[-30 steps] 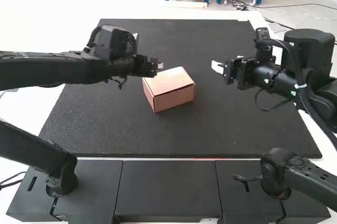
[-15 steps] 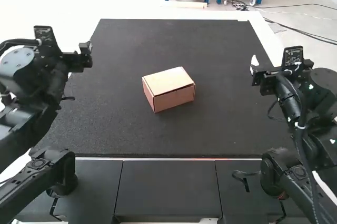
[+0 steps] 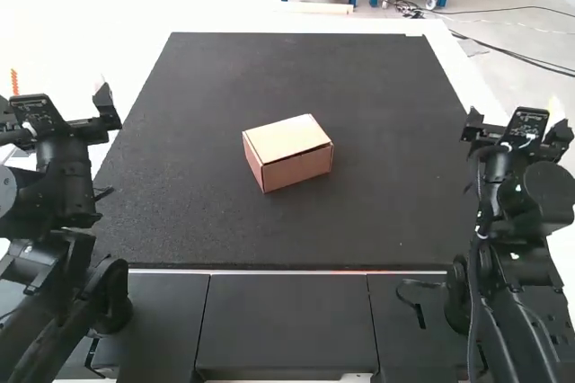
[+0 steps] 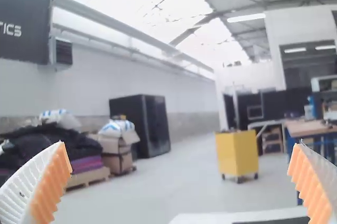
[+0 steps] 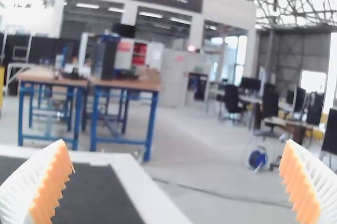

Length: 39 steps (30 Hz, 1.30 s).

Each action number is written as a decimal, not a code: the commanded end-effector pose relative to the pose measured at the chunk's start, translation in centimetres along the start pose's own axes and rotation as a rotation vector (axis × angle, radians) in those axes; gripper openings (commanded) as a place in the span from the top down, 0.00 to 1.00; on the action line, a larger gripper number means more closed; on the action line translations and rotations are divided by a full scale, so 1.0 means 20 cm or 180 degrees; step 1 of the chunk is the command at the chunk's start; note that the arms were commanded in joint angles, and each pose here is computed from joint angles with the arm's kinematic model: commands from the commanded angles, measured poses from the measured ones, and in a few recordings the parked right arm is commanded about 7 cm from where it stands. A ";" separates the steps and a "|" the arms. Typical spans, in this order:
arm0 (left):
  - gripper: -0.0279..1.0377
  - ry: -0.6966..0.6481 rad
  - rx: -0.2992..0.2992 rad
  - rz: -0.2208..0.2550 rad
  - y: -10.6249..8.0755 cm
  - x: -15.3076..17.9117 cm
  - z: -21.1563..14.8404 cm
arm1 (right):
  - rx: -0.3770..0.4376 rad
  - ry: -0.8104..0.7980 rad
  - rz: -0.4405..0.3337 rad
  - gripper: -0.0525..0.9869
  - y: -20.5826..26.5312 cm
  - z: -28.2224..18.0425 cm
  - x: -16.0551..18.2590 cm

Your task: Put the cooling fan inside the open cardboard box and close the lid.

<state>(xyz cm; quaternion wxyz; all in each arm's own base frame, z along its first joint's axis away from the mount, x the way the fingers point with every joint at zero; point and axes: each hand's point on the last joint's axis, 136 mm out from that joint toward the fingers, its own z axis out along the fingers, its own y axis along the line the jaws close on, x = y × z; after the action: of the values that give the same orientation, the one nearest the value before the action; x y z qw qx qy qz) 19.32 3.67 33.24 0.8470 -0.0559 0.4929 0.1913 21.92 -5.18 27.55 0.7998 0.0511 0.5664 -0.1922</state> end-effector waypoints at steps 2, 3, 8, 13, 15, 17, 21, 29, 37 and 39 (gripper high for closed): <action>0.06 -0.0051 -0.0079 0.0292 0.00 0.08 -0.04 | -0.0072 -0.0018 0.0070 0.07 0.03 -0.01 0.06; 0.06 -0.0079 -0.0085 0.0335 0.00 0.09 -0.05 | -0.0081 0.0019 0.0089 0.07 0.04 -0.01 0.09; 0.06 0.0077 -0.0149 0.0477 0.01 0.15 -0.05 | -0.0031 0.0132 0.0177 0.07 0.03 -0.02 0.17; 0.06 0.0217 -0.0362 0.0539 0.07 0.20 -0.05 | -0.0019 0.0173 0.0208 0.07 0.03 -0.02 0.20; 0.06 0.0216 -0.0409 0.0558 0.09 0.19 -0.05 | -0.0015 0.0188 0.0262 0.07 0.04 -0.02 0.21; 0.06 0.0201 -0.0467 0.0570 0.11 0.19 -0.05 | -0.0013 0.0207 0.0285 0.07 0.04 -0.03 0.22; 0.06 0.0224 -0.0724 0.0641 0.20 0.19 -0.06 | -0.0029 0.0275 0.0225 0.07 0.04 -0.03 0.25; 0.06 0.0188 -0.0721 0.0661 0.22 0.19 -0.05 | -0.0279 0.0436 -0.0037 0.07 0.12 -0.05 0.37; 0.06 0.0194 -0.0060 -0.0732 0.02 0.25 -0.03 | -0.0803 0.0707 0.0392 0.07 0.29 -0.11 0.52; 0.06 0.0621 0.0005 -0.0654 -0.02 0.41 -0.05 | -0.0814 0.0998 0.0604 0.07 0.31 -0.14 0.61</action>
<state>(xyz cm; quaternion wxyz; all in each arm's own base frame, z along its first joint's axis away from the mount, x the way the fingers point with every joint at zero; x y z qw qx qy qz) 21.57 6.10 26.99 0.8107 -0.1035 0.5488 0.1757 24.13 -2.21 22.18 0.7667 0.0078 0.6358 -0.0886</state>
